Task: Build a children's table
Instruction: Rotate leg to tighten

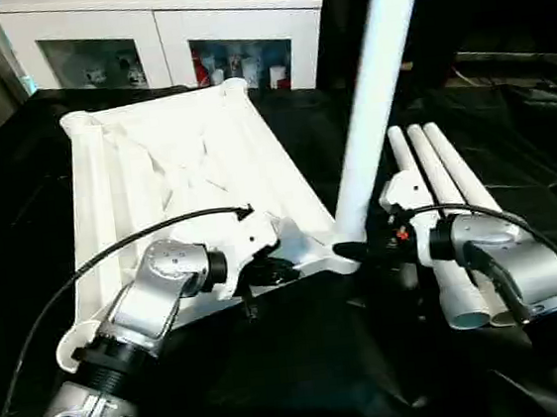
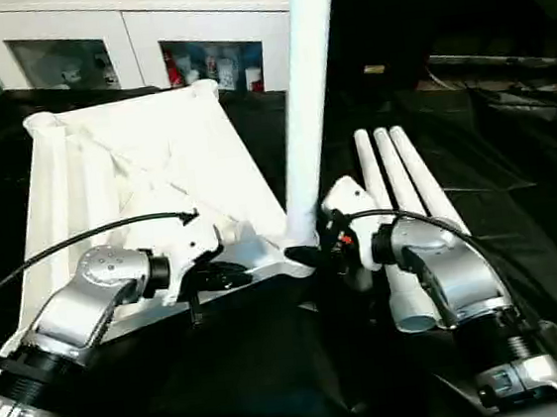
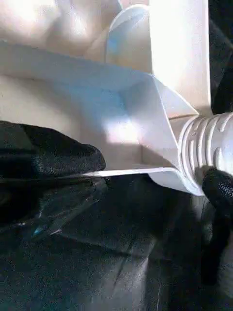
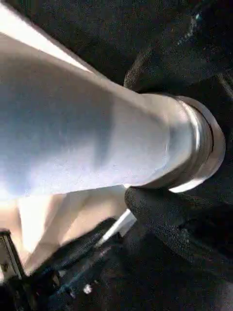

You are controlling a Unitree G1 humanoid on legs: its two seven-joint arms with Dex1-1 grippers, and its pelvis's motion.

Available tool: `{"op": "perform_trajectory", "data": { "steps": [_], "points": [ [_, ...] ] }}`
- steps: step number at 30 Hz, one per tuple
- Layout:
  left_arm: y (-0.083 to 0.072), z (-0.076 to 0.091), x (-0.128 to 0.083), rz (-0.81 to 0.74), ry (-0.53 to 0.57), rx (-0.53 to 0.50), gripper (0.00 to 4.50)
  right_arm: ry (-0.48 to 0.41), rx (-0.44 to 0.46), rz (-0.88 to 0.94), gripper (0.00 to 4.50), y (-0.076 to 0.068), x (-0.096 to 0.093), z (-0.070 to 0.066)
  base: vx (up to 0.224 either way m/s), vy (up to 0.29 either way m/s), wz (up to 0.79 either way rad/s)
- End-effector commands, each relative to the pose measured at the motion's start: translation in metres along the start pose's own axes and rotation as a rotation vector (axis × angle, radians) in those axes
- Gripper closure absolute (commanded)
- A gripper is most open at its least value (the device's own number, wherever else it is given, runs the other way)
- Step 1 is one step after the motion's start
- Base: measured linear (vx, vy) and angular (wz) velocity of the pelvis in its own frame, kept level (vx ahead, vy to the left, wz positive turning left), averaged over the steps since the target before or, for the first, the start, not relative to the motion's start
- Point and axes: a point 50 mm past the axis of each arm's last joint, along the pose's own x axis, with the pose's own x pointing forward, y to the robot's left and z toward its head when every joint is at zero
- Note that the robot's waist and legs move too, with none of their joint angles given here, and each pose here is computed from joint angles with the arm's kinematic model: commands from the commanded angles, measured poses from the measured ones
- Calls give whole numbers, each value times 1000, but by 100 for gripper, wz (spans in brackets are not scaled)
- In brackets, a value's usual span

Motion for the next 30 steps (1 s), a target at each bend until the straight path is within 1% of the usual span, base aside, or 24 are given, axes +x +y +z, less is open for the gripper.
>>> {"op": "perform_trajectory", "data": {
  "steps": [1, 3, 4, 5, 6, 9, 11, 12, 14, 15, 16, 18, 20, 23, 25, 26, 27, 28, 29, 30],
  "points": [
    [0, 23, 11, 20, -97, 16, 450, 21, 63, -149, 180, -8, 7, -7, 0, 0, 0],
    [7, 23, 18, 113, -78, -27, 450, 17, 142, -257, 181, -9, 17, -12, 0, 0, 0],
    [7, 23, 18, 118, -77, -29, 450, 17, 146, -262, 183, -9, 18, -12, 0, 0, 0],
    [17, 26, 29, 259, -62, -96, 450, 35, 241, -395, 183, -9, 31, -20, 0, 0, 0],
    [20, 27, 33, 301, -57, -124, 450, 43, 268, -439, 184, -8, 37, -23, 0, 0, 0],
    [22, 36, 45, 376, -74, -175, 450, 54, 347, -512, 184, -1, 55, -28, 0, 0, 0],
    [21, 42, 52, 402, -93, -188, 450, 49, 386, -535, 184, 5, 65, -28, 0, 0, 0],
    [21, 43, 52, 402, -93, -187, 450, 48, 386, -535, 184, 5, 65, -27, 0, 0, 0],
    [18, 48, 57, 390, -105, -159, 450, 3, 376, -506, 184, 11, 76, -16, 0, 0, 0],
    [18, 49, 58, 385, -106, -150, 450, -9, 370, -500, 150, 12, 78, -12, 0, 0, 0],
    [17, 49, 57, 373, -103, -140, 450, -24, 368, -492, 150, 12, 78, -10, 0, 0, 0],
    [16, 48, 57, 361, -100, -131, 450, -39, 370, -492, 115, 10, 78, -7, 0, 0, 0],
    [16, 47, 57, 348, -102, -141, 450, -44, 352, -491, 107, 8, 76, -6, 0, 0, 0],
    [13, 46, 57, 312, -117, -150, 450, -60, 314, -493, 76, 1, 70, -2, 0, 0, 0],
    [12, 45, 54, 286, -126, -134, 450, -80, 299, -460, 69, -1, 64, 2, 0, 0, 0],
    [11, 44, 53, 273, -129, -129, 450, -88, 286, -443, 42, -2, 61, 4, 0, 0, 0],
    [11, 42, 51, 260, -129, -124, 450, -91, 261, -418, 42, -3, 57, 5, 0, 0, 0],
    [10, 41, 49, 243, -129, -115, 450, -90, 237, -386, 33, -4, 52, 6, 0, 0, 0],
    [10, 41, 49, 243, -129, -115, 450, -90, 237, -386, 33, -4, 52, 6, 0, 0, 0],
    [9, 38, 45, 208, -125, -95, 450, -85, 194, -338, 33, -4, 44, 6, 0, 0, 0]
  ]
}}
